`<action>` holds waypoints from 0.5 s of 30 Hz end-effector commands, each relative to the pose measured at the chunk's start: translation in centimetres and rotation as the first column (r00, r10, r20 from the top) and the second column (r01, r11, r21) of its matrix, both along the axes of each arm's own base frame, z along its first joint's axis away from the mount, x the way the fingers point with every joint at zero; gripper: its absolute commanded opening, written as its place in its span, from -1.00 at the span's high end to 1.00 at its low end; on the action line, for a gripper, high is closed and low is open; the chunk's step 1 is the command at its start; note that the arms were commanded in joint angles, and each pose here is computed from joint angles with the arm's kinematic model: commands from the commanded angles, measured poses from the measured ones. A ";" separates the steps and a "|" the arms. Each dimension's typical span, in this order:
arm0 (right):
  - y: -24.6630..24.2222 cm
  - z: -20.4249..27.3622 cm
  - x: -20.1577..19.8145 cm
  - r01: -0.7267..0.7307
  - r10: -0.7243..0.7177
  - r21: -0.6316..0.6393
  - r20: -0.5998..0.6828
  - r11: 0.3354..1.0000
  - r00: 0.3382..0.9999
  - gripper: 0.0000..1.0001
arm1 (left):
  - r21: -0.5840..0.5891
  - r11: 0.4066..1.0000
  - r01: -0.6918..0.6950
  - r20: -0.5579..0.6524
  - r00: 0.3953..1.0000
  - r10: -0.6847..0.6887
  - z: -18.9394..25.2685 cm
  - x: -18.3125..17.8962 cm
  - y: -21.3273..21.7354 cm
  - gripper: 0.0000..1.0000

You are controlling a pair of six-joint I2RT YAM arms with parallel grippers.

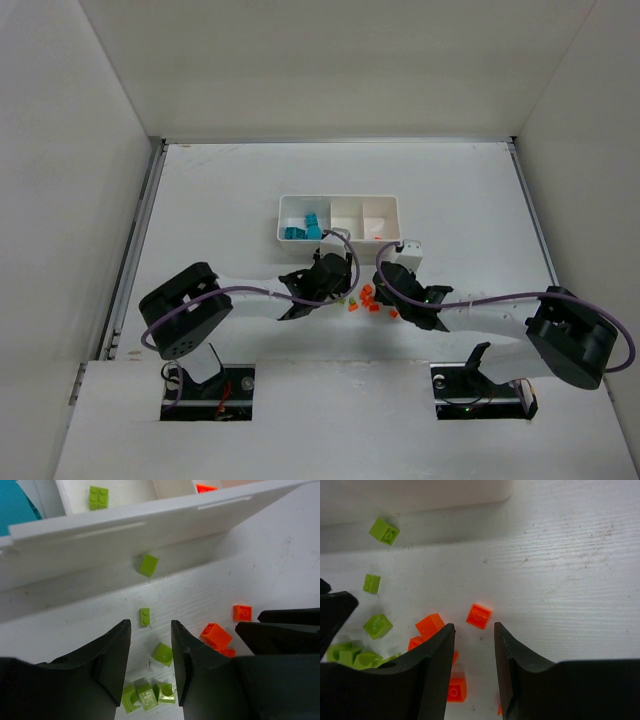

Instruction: Sort the legos into containers by color

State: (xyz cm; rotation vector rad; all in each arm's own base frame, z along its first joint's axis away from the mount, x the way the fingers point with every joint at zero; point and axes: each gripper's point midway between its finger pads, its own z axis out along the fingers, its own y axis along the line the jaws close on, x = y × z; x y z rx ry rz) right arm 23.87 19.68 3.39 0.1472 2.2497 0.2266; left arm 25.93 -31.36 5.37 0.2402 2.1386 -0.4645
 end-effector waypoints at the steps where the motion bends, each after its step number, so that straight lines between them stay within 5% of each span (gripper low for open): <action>1: 1.1 1.3 0.6 0.006 -0.007 0.035 0.034 0.999 0.999 0.14 | -0.031 0.999 0.010 0.012 1.000 -0.010 0.6 0.7 -1.7 0.32; 11: 1.1 1.2 0.4 0.002 -0.004 0.038 0.035 0.999 0.999 0.14 | 0.022 1.000 0.003 -0.001 1.000 -0.003 -2.1 1.4 -1.9 0.48; 15: 1.1 1.2 0.5 0.002 -0.003 0.035 0.033 0.999 0.999 0.14 | 0.039 0.999 0.007 0.009 1.000 -0.007 -2.2 1.5 -1.9 0.70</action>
